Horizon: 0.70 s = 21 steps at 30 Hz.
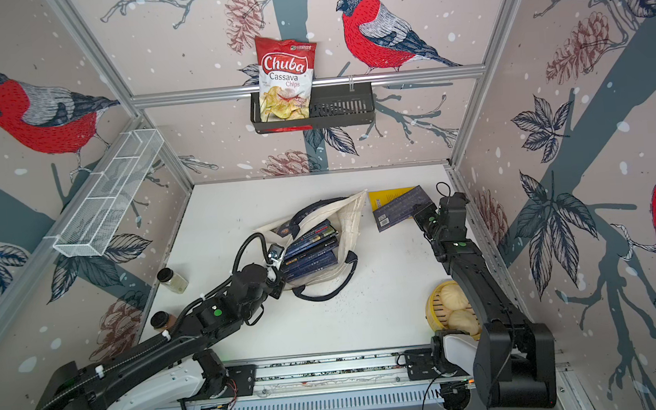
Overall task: Take out the books from the canvas bag
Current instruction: Place the book at the center of the board.
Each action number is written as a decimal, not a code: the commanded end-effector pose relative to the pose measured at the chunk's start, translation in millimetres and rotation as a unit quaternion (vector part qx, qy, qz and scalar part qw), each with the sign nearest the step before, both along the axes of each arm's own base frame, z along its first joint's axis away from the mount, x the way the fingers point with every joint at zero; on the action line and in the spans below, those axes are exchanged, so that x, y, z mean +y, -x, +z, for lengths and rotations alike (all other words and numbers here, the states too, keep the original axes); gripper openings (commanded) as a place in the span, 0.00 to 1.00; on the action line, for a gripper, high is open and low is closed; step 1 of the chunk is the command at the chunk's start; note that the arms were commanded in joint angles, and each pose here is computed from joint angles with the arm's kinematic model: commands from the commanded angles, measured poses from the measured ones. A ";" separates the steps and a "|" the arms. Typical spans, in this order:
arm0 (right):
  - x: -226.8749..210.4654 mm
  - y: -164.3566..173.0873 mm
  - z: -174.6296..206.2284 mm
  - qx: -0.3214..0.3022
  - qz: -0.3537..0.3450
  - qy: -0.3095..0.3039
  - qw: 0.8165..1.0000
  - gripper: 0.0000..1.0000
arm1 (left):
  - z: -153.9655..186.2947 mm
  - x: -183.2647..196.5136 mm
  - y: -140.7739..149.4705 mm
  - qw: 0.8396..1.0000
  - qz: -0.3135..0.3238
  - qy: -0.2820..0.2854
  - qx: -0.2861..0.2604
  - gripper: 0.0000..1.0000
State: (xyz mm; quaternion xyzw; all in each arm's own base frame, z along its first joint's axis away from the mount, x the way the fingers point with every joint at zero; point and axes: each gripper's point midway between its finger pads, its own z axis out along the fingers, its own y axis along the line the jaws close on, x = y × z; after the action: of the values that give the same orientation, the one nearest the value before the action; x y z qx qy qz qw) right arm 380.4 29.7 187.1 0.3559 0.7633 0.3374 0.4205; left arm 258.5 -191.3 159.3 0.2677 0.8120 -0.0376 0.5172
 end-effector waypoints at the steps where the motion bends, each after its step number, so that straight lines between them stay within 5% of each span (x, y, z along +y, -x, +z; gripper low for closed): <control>1: 5.7 -9.9 2.5 -0.045 0.014 -0.037 0.998 0.00 | 11.8 -0.7 -4.1 1.000 0.008 0.014 -0.016 0.00; 6: -11.3 4.2 -39.2 -0.009 -0.042 -0.052 0.998 0.00 | 11.2 -0.7 -4.2 1.000 0.008 0.013 -0.015 0.00; 12: -1.4 10.3 -85.2 0.044 -0.019 -0.063 0.997 0.00 | 10.7 -2.6 -4.0 1.000 0.004 0.014 -0.014 0.00; 21: -46.8 44.9 -114.4 0.091 -0.173 -0.036 0.980 0.00 | 9.6 -2.2 -4.1 1.000 0.005 0.012 -0.013 0.00</control>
State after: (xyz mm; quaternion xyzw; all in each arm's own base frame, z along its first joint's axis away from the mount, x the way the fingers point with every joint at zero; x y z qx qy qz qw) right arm 341.4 3.3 74.9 0.4882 0.7353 0.2935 0.3672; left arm 258.6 -191.8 158.9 0.2687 0.8126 -0.0378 0.5159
